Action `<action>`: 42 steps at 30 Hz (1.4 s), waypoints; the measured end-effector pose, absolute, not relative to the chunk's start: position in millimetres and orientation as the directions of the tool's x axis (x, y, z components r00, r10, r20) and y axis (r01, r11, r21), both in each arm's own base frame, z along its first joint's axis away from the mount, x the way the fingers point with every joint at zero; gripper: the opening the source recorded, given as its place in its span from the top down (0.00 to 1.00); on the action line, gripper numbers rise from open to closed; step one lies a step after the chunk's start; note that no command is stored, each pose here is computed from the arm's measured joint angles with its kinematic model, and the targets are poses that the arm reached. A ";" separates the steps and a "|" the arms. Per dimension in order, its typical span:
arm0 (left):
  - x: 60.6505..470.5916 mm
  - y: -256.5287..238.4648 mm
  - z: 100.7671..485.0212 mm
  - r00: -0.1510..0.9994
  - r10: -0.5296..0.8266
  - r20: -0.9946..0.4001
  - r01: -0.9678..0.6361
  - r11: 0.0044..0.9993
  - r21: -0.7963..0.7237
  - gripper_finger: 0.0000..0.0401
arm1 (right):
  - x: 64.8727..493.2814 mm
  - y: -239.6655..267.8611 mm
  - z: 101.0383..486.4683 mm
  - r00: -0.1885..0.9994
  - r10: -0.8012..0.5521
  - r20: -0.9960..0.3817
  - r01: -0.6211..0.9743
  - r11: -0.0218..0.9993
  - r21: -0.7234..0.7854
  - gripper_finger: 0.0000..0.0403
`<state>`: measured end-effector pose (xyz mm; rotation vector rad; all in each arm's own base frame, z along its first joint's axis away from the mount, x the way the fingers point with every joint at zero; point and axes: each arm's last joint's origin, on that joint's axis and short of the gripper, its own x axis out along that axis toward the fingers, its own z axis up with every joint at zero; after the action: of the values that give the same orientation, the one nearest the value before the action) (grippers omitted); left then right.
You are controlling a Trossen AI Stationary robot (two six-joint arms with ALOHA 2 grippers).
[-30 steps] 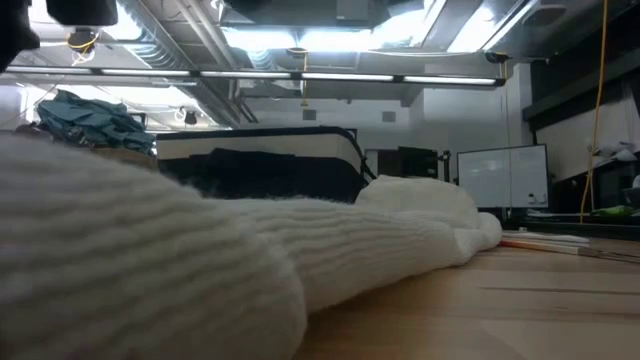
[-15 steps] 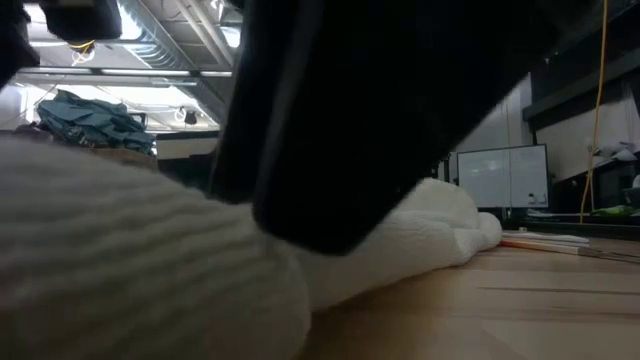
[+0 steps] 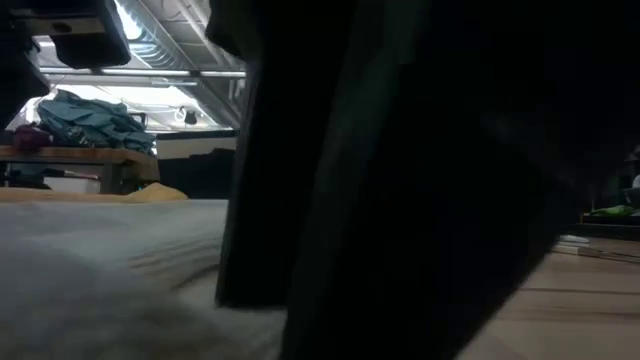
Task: Fold towel
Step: Fold the top white patterned towel
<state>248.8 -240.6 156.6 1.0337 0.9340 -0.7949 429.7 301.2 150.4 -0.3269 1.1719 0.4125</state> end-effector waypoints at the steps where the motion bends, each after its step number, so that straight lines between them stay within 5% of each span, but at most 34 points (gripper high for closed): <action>1: 248.8 -240.5 156.1 0.397 -0.109 -0.911 0.881 0.322 0.346 0.55 | 430.3 301.9 148.4 0.328 0.148 -0.933 -0.472 0.881 -0.026 0.63; 10: 248.7 -240.5 155.4 0.400 -0.112 -0.910 0.877 0.334 0.345 0.58 | 434.4 302.7 145.4 0.356 0.155 -0.922 -0.445 0.895 -0.021 0.66; 18: 247.3 -242.1 155.4 0.400 -0.115 -0.909 0.836 0.453 0.310 0.85 | 436.3 305.7 146.1 0.371 0.189 -0.909 -0.286 0.955 0.081 0.96; 22: 244.9 -244.5 155.4 0.399 -0.119 -0.909 0.791 0.545 0.276 0.98 | 437.7 307.6 148.6 0.387 0.202 -0.900 -0.187 0.973 0.138 0.95; 30: 235.5 -258.7 160.9 0.403 -0.149 -0.903 0.723 0.656 0.215 0.99 | 442.2 311.4 155.3 0.434 0.245 -0.867 -0.079 0.969 0.235 0.98; 42: 227.5 -278.4 195.0 0.450 -0.241 -0.860 0.708 0.683 0.179 1.00 | 442.7 320.3 188.3 0.508 0.297 -0.808 -0.046 0.947 0.318 0.99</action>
<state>227.5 -278.4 195.0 0.5741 0.9292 -0.6281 442.7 320.3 188.3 0.2707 1.0199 0.2098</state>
